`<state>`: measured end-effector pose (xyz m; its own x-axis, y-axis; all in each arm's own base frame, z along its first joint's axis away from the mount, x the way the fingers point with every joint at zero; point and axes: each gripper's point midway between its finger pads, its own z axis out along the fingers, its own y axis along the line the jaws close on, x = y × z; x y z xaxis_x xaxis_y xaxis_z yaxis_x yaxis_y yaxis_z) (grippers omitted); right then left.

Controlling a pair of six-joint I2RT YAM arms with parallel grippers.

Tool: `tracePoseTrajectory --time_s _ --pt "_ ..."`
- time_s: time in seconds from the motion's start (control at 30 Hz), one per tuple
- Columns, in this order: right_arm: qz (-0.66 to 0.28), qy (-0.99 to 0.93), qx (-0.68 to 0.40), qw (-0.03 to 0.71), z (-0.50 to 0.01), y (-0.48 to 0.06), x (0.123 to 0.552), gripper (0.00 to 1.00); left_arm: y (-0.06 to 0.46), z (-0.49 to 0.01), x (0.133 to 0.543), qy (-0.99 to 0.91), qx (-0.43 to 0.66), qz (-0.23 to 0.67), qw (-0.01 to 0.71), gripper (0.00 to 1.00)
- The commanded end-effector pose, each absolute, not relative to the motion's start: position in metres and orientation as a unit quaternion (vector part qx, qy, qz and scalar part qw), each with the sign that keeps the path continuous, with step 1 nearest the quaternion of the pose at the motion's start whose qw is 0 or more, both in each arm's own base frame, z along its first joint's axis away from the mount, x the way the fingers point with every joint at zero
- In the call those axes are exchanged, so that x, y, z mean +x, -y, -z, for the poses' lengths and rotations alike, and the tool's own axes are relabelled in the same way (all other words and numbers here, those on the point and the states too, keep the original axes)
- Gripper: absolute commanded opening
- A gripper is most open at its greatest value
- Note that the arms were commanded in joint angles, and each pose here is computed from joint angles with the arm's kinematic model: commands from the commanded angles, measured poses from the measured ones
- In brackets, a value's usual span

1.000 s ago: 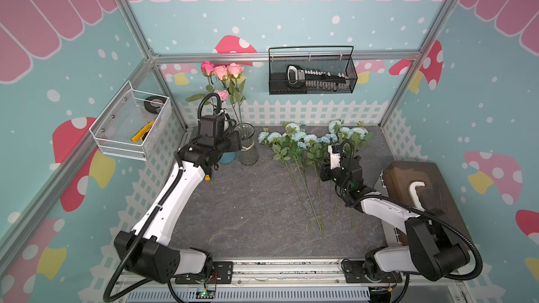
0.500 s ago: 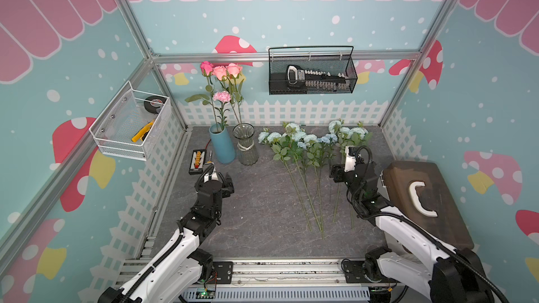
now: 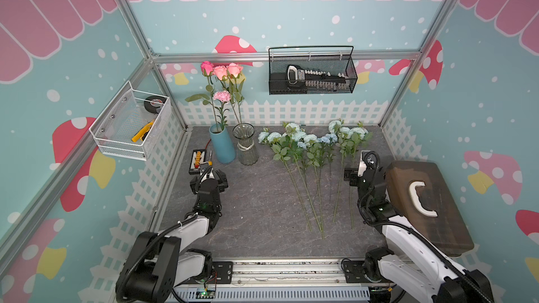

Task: Pick out blue flowers from the vase
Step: Reset both arms

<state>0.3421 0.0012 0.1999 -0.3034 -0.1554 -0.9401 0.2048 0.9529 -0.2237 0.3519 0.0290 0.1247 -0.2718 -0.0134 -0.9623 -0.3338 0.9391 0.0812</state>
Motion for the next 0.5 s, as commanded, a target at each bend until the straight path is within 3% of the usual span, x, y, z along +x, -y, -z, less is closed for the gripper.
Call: tracePoseTrajectory --time_s 0.0,0.33,0.47 --pt "0.193 -0.783 0.027 0.591 -0.188 0.020 0.351 0.99 -0.025 -0.141 0.371 -0.745 -0.106 -0.118 0.648 0.96" --pt "0.186 -0.769 0.123 0.599 -0.137 0.064 0.353 0.99 -0.022 -0.130 0.382 -0.751 -0.099 -0.112 0.643 0.96" --pt "0.169 -0.784 0.091 0.591 -0.117 0.055 0.368 0.99 -0.013 -0.123 0.394 -0.773 -0.068 -0.095 0.624 0.96"
